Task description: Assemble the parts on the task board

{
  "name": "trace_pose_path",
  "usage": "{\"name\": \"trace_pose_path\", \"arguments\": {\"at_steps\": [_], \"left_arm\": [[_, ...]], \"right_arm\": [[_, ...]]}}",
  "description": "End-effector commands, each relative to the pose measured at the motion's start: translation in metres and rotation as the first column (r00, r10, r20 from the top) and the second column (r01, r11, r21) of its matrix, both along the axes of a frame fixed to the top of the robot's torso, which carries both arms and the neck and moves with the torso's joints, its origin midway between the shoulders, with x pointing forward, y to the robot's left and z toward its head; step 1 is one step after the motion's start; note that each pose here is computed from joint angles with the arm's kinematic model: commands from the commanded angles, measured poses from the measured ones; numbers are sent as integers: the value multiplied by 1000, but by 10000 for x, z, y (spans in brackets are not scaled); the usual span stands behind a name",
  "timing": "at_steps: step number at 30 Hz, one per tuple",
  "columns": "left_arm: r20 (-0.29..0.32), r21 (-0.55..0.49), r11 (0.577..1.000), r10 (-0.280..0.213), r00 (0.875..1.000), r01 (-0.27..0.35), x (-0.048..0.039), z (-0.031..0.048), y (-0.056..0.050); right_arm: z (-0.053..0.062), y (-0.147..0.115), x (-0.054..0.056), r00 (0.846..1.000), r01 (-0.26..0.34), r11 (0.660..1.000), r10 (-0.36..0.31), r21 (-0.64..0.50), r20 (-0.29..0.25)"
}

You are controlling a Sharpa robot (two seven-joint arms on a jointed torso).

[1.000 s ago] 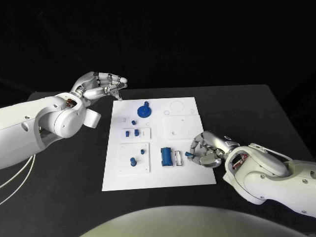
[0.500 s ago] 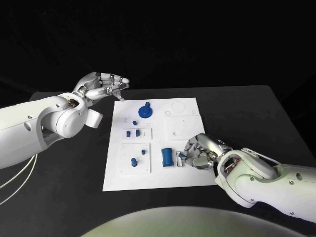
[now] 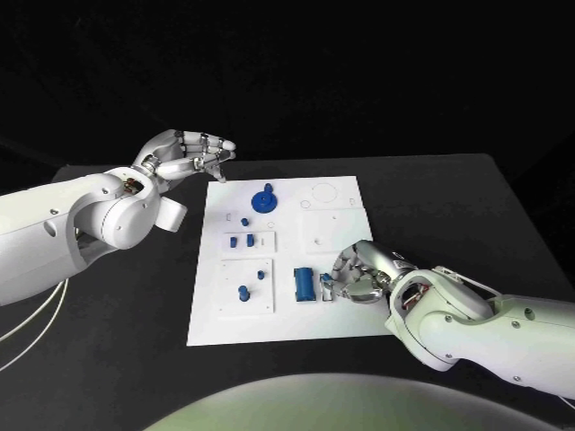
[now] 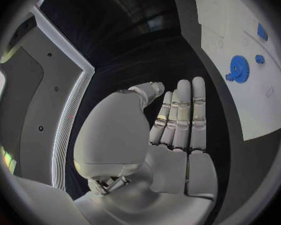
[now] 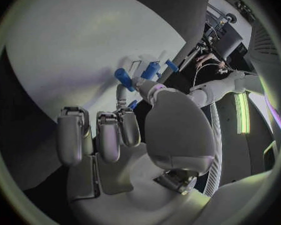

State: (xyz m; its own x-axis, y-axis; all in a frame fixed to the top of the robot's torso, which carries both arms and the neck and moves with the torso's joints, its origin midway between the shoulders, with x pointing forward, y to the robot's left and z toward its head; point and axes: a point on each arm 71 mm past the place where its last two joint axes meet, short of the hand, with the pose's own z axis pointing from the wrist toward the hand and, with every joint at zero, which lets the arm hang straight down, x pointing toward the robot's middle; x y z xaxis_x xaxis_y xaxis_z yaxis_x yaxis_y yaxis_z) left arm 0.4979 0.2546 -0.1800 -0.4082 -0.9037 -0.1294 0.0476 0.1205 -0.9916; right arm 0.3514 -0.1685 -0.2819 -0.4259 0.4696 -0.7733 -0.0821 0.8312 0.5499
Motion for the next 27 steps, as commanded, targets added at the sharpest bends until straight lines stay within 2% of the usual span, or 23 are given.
{"name": "trace_pose_path", "arguments": {"at_steps": [1, 10, 27], "left_arm": [[2, -4, 1000, -21, 1000, 21, -7, 7, -28], [0, -2, 1000, -23, 1000, 23, -8, 5, -28], [-3, 0, 1000, -24, 1000, 24, -9, 4, -21]], "right_arm": [[-32, 8, -2, 1000, -9, 1000, 8, -18, -28], [-32, 59, -19, 999, -31, 999, 31, -16, -40], [-46, 32, -9, 999, -27, 999, 26, -29, -45]]}}
